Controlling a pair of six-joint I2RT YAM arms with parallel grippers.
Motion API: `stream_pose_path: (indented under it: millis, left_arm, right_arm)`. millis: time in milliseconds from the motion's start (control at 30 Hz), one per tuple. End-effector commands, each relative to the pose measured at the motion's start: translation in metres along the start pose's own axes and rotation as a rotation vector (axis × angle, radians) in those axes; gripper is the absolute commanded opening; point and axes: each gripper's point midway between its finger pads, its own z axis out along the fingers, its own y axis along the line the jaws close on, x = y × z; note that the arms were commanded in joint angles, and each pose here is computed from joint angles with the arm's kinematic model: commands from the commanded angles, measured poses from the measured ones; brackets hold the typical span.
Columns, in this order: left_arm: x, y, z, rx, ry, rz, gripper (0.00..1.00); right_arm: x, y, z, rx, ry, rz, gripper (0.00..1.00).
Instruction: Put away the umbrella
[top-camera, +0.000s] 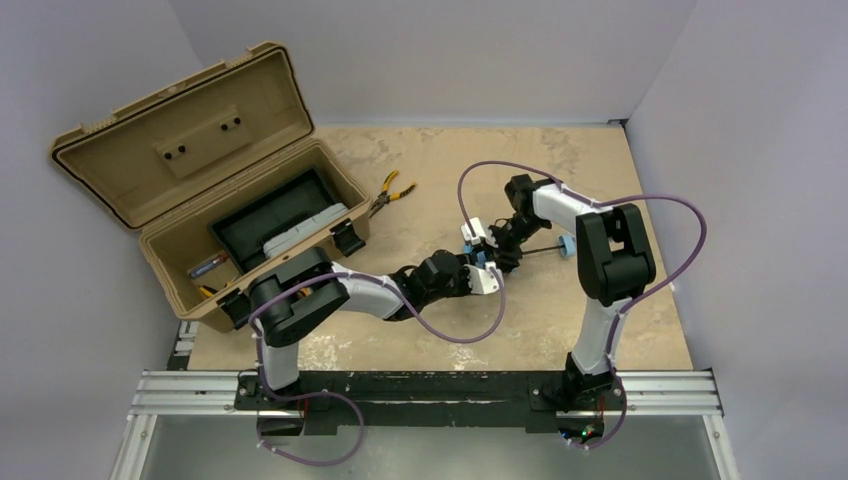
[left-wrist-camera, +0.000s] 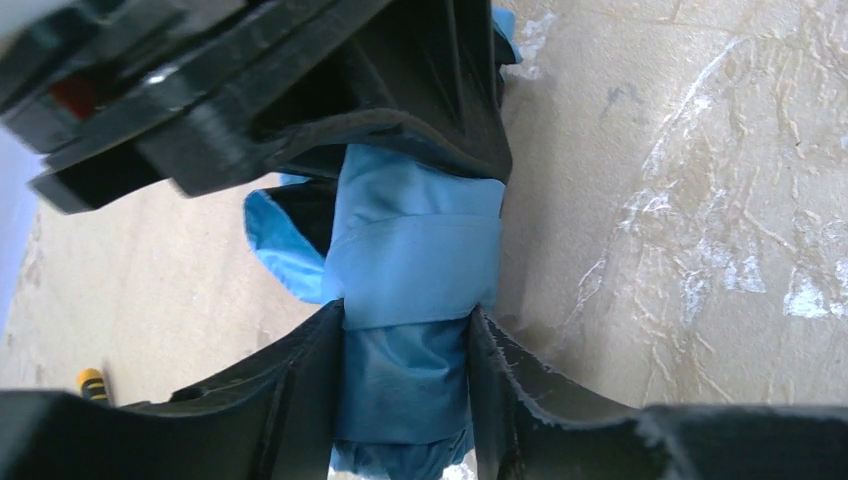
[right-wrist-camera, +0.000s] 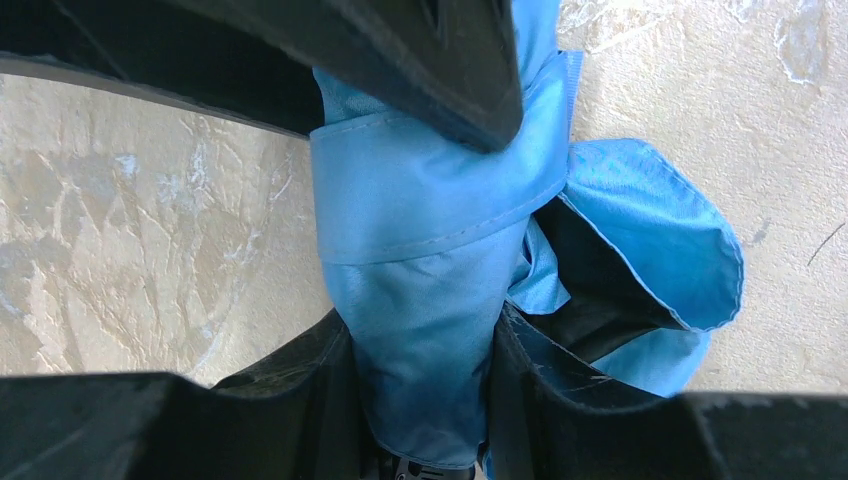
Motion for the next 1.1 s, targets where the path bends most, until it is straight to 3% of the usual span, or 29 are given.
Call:
stream_pose_path:
  millis: [0, 233, 433, 633, 767, 1067]
  left_arm:
    - [0.029, -0.027, 0.010, 0.127, 0.085, -0.049, 0.38]
    - [0.059, -0.058, 0.002, 0.267, 0.157, -0.161, 0.13]
    - [0.077, -0.072, -0.009, 0.366, 0.185, -0.247, 0.08]
    - [0.086, -0.081, -0.013, 0.491, 0.206, -0.371, 0.03]
    - [0.090, -0.088, -0.016, 0.571, 0.240, -0.436, 0.01]
    - [0.103, -0.101, -0.024, 0.706, 0.339, -0.603, 0.00]
  right_arm:
    - [0.070, 0.136, 0.030, -0.516, 0.289, 0.301, 0.03]
    - [0.041, 0.103, 0.026, -0.392, 0.152, 0.251, 0.30]
    - [0.004, 0.047, -0.008, -0.167, -0.035, 0.166, 0.61]
    - [-0.033, 0.017, -0.049, 0.012, -0.159, 0.001, 0.82]
    - [-0.055, 0.002, -0.077, 0.115, -0.205, -0.088, 0.90]
    - [-0.069, -0.013, -0.124, 0.266, -0.206, -0.189, 0.94]
